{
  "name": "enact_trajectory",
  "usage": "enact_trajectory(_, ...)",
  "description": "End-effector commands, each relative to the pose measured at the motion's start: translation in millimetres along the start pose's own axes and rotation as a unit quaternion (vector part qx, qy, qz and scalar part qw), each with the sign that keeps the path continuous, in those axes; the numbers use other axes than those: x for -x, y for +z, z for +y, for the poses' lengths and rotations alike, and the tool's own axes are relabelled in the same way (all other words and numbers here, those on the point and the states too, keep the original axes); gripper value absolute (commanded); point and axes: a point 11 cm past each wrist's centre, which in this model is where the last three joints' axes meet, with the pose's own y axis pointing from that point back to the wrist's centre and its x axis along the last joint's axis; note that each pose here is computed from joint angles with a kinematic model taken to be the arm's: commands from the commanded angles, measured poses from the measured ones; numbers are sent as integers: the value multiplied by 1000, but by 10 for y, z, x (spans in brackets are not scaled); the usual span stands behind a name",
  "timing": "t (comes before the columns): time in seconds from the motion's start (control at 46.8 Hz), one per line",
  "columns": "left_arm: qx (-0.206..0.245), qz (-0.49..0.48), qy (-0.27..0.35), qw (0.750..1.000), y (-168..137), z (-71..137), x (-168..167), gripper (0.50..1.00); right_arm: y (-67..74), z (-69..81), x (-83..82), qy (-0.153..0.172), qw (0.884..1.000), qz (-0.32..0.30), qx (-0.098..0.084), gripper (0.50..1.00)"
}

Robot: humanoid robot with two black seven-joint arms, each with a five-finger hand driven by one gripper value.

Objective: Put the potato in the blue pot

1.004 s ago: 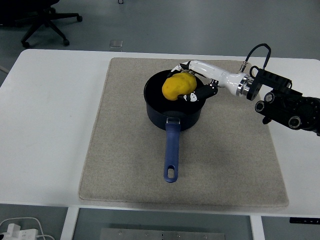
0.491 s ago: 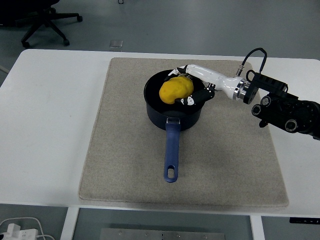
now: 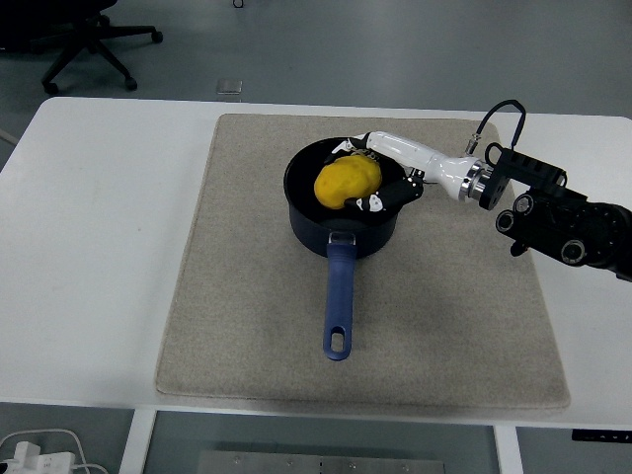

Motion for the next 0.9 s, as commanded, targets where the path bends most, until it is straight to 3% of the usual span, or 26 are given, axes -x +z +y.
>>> enact_trajectory(0.0, 0, 0, 0, 1000, 0, 0, 0, 996, 20, 13, 19, 0, 1000, -2, 2, 500)
enact_trajectory(0.513, 0, 0, 0, 1000, 0, 0, 0, 996, 48, 43, 7, 6, 1000, -9, 5, 504)
enact_trajectory(0.641, 0, 0, 0, 1000, 0, 0, 0, 996, 52, 45, 12, 6, 1000, -12, 5, 596)
enact_trajectory(0.684, 0, 0, 0, 1000, 0, 0, 0, 996, 47, 43, 10, 8, 1000, -13, 5, 684)
enact_trajectory(0.876, 0, 0, 0, 1000, 0, 0, 0, 996, -25, 13, -85, 25, 999, -26, -7, 839)
